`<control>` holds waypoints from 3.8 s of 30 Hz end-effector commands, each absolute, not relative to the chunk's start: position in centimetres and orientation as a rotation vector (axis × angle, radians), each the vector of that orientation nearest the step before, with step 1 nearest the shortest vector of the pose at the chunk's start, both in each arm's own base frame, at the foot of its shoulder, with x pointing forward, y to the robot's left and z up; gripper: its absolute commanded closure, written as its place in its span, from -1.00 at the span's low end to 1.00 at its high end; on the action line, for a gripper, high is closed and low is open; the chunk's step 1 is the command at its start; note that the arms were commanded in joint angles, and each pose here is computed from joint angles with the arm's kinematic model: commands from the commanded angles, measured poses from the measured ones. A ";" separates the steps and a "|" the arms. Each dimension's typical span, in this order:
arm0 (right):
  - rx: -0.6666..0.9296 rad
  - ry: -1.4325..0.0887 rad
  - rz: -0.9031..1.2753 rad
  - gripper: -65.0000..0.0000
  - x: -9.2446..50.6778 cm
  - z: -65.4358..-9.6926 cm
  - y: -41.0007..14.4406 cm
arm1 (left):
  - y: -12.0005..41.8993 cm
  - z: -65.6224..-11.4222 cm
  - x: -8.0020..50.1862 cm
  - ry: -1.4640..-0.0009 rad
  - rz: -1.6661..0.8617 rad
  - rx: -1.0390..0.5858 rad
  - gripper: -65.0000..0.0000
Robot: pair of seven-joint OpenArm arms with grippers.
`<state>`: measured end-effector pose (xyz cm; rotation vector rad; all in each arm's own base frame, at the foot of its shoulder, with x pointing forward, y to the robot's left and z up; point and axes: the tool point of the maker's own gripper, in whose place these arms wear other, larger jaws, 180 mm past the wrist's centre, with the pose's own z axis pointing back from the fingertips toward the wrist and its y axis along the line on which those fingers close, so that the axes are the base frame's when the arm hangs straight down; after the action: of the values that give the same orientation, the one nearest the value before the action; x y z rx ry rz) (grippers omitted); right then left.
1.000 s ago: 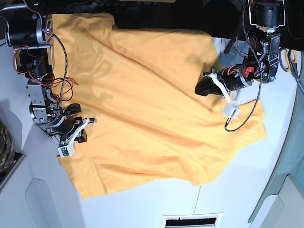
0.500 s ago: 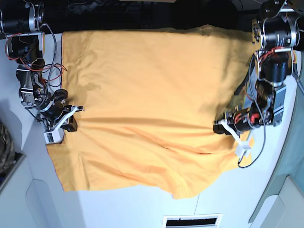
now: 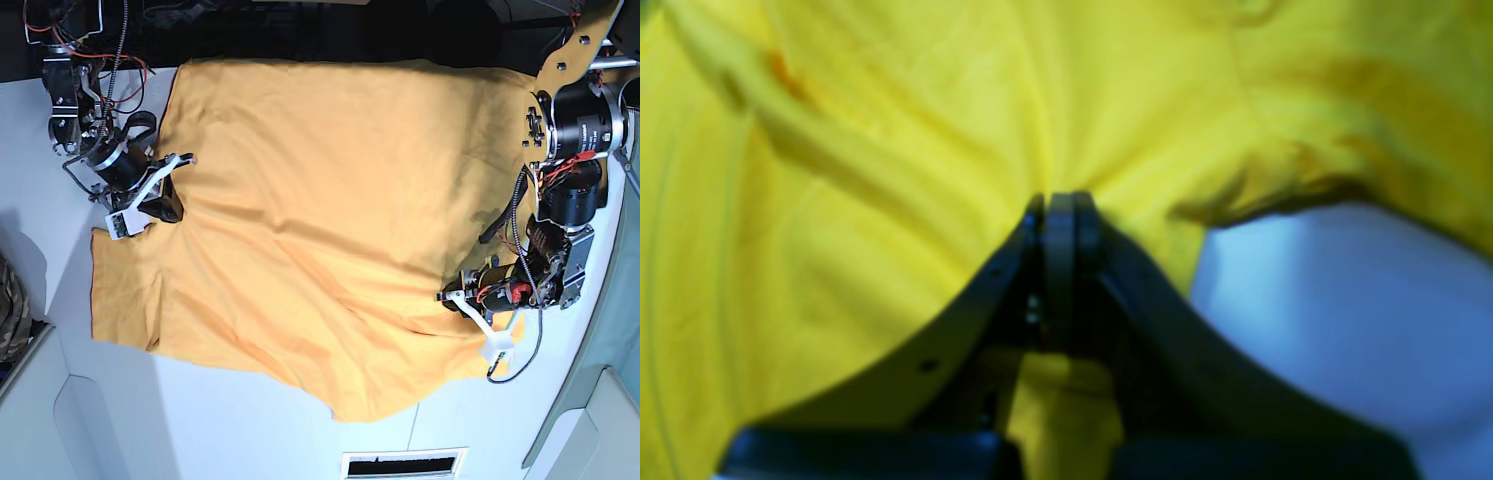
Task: Layout the t-shirt on the table in an organized manner, then fold the t-shirt properly
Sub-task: 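Drag the fabric with the left gripper to square the shirt, then pinch the shirt with both grippers and lift it slightly, then pull the shirt apart with both grippers and lay it flat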
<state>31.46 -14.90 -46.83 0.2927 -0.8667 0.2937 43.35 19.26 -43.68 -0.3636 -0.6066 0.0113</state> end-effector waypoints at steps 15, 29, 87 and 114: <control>0.294 -1.079 0.311 1.00 41.5 -38.1 -13.4 | 16.2 -34.6 43.5 -0.715 -0.213 -0.577 1.00; 0.180 -0.938 0.329 1.00 45.9 -42.1 -16.3 | 19.1 -44.8 27.4 -0.430 -0.268 -0.443 1.00; 0.207 -1.020 0.368 1.00 45.9 -38.6 -17.4 | 17.5 -42.3 38.9 -0.441 -0.397 -0.286 1.00; 0.173 -0.821 0.386 1.00 40.0 -46.4 -18.5 | 25.0 -46.9 38.2 -0.399 -0.331 0.058 1.00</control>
<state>39.70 -17.20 -46.78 0.2121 -0.8321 0.3741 39.06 23.03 -46.55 -0.0123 -0.4656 -0.3303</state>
